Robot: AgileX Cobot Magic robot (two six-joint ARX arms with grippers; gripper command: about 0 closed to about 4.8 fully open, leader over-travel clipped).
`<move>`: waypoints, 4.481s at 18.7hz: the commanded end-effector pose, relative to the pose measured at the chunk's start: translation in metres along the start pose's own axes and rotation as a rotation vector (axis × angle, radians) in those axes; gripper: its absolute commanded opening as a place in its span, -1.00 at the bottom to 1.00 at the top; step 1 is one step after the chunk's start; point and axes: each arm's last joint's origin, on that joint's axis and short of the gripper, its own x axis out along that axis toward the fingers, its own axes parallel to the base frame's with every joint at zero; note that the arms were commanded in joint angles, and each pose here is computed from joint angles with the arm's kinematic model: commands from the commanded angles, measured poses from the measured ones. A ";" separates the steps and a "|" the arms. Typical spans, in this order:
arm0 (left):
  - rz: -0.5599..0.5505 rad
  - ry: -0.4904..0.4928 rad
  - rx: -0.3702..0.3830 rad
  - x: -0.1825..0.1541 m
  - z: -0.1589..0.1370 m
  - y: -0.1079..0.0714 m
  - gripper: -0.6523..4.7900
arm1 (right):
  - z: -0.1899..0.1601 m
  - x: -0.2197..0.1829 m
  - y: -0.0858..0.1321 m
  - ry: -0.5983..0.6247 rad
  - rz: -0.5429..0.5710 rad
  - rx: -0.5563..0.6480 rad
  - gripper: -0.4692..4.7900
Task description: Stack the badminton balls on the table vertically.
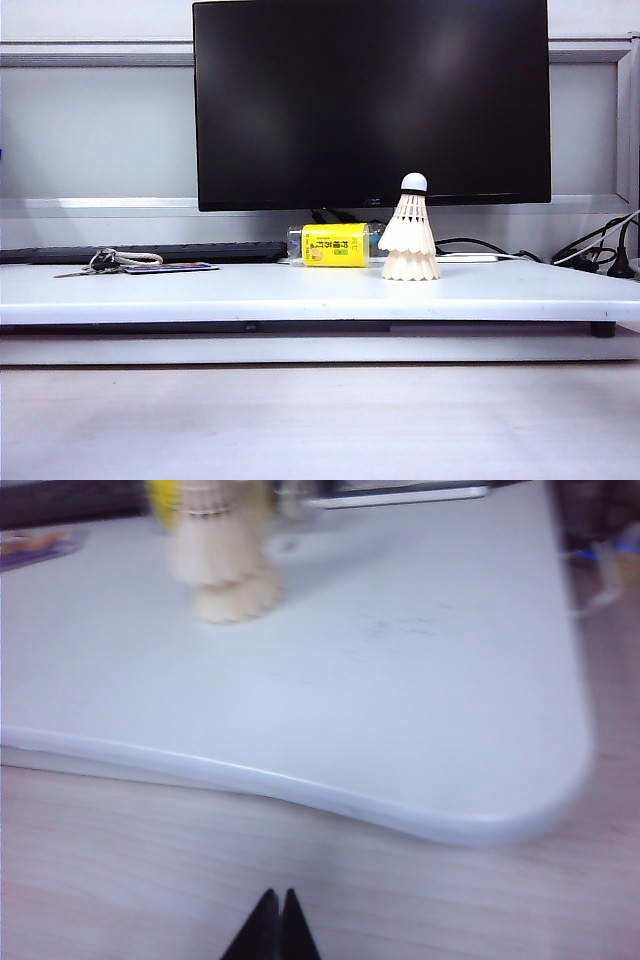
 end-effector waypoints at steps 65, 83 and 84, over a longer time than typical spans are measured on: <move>0.360 0.018 -0.075 -0.007 -0.020 0.034 -0.78 | 0.007 -0.006 -0.015 -0.111 -0.154 0.137 -0.84; 0.360 0.018 -0.075 -0.007 -0.020 0.034 -0.78 | 0.007 -0.006 -0.015 -0.111 -0.154 0.137 -0.84; 0.360 0.018 -0.075 -0.007 -0.020 0.034 -0.78 | 0.007 -0.006 -0.015 -0.111 -0.154 0.137 -0.84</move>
